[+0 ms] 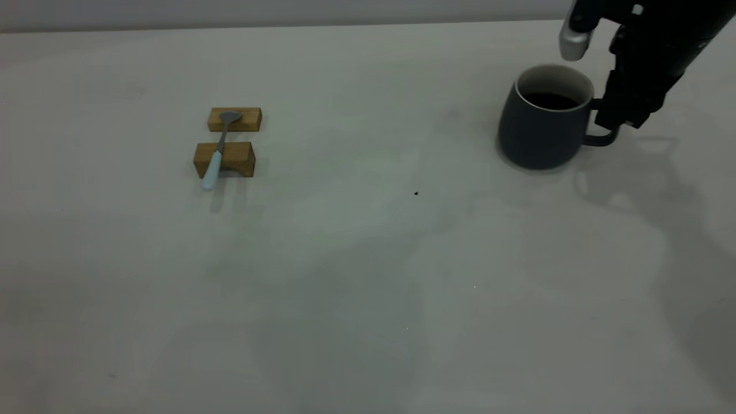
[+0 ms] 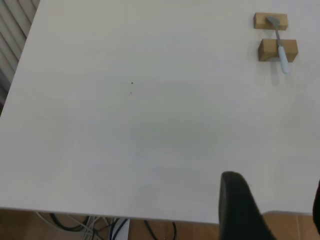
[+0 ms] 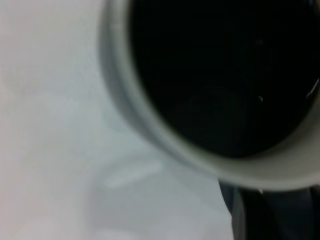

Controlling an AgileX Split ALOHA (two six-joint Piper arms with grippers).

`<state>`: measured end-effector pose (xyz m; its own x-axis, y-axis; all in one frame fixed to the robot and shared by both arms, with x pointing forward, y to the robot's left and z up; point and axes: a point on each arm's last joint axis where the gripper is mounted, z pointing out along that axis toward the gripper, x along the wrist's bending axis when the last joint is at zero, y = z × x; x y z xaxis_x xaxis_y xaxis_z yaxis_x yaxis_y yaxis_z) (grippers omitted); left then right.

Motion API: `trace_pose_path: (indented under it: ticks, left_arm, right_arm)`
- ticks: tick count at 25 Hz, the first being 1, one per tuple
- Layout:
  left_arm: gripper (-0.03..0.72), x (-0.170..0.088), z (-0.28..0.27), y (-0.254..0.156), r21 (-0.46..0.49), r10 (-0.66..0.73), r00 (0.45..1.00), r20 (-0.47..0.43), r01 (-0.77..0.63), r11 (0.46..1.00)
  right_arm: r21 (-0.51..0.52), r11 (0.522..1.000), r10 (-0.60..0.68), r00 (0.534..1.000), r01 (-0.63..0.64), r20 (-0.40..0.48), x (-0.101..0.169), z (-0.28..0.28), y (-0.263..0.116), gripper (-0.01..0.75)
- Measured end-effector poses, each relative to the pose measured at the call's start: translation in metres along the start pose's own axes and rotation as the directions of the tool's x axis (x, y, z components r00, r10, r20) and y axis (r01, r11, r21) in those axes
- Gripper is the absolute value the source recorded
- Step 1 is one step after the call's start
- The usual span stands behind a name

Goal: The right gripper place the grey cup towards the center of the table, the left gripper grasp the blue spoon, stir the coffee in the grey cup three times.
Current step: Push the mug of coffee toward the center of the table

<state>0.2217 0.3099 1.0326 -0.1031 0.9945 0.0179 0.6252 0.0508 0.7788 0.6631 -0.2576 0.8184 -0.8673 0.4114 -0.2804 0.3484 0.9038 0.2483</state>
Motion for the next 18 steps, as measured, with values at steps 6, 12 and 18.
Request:
trace_pose_path:
  ticks: [6, 12, 18]
  left_arm:
    - [0.436, 0.0, 0.0, 0.0, 0.0, 0.0, 1.0, 0.0, 0.0, 1.0]
    - [0.436, 0.0, 0.0, 0.0, 0.0, 0.0, 1.0, 0.0, 0.0, 1.0]
    - [0.436, 0.0, 0.0, 0.0, 0.0, 0.0, 1.0, 0.0, 0.0, 1.0]
  right_arm:
    - [-0.029, 0.998, -0.048, 0.999, 0.048, 0.026, 0.01, 0.003, 0.023, 0.204]
    - [-0.059, 0.996, -0.072, 0.997, 0.072, 0.01, 0.026, 0.005, 0.046, 0.204]
    - [-0.103, 0.991, -0.085, 0.996, 0.083, -0.02, 0.05, 0.006, 0.077, 0.204]
